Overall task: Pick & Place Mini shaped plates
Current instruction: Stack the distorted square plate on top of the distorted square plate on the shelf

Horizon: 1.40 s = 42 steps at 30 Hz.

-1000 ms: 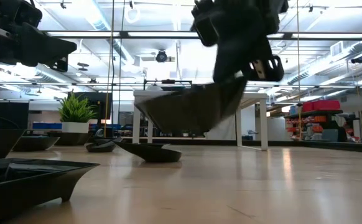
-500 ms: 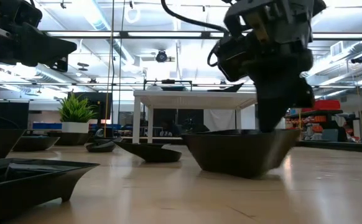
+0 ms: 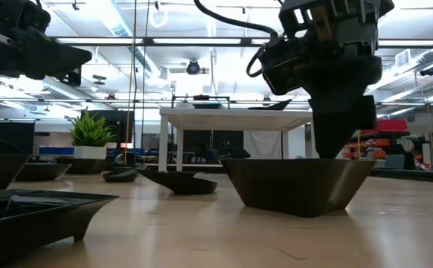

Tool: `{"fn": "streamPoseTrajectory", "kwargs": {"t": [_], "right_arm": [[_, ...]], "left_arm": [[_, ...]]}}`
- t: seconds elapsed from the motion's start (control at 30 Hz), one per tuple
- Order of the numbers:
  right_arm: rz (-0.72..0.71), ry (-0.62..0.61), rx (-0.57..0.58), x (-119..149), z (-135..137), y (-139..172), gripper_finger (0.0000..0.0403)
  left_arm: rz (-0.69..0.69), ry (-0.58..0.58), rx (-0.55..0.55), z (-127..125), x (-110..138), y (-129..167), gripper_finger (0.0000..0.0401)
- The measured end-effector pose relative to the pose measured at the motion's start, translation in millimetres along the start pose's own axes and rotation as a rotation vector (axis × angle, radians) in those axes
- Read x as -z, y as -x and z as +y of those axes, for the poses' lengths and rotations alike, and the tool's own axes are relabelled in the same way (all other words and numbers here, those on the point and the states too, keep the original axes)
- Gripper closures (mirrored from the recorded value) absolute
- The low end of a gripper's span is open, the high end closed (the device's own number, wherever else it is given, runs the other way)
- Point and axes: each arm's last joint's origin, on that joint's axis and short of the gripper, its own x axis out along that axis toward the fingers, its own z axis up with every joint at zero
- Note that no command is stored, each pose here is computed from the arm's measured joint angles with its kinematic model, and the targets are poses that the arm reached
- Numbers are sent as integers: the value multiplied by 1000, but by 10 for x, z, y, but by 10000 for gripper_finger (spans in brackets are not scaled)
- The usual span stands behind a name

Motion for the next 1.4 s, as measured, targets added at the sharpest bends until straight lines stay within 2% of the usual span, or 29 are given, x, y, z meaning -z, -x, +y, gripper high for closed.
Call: {"fn": "streamPoseTrajectory", "kwargs": {"t": [0.27,0.47,1.13,1.4], "right_arm": [[1,2,0,14,9,-3,259],[-27,18,21,59,37,-13,235],[-43,-12,49,22,0,-134,255],[-40,-13,43,19,2,-134,288]], "left_arm": [[-1,0,0,0,-1,0,398],[-1,0,0,0,-1,0,398],[0,0,0,0,0,0,398],[0,0,0,0,0,0,398]]}}
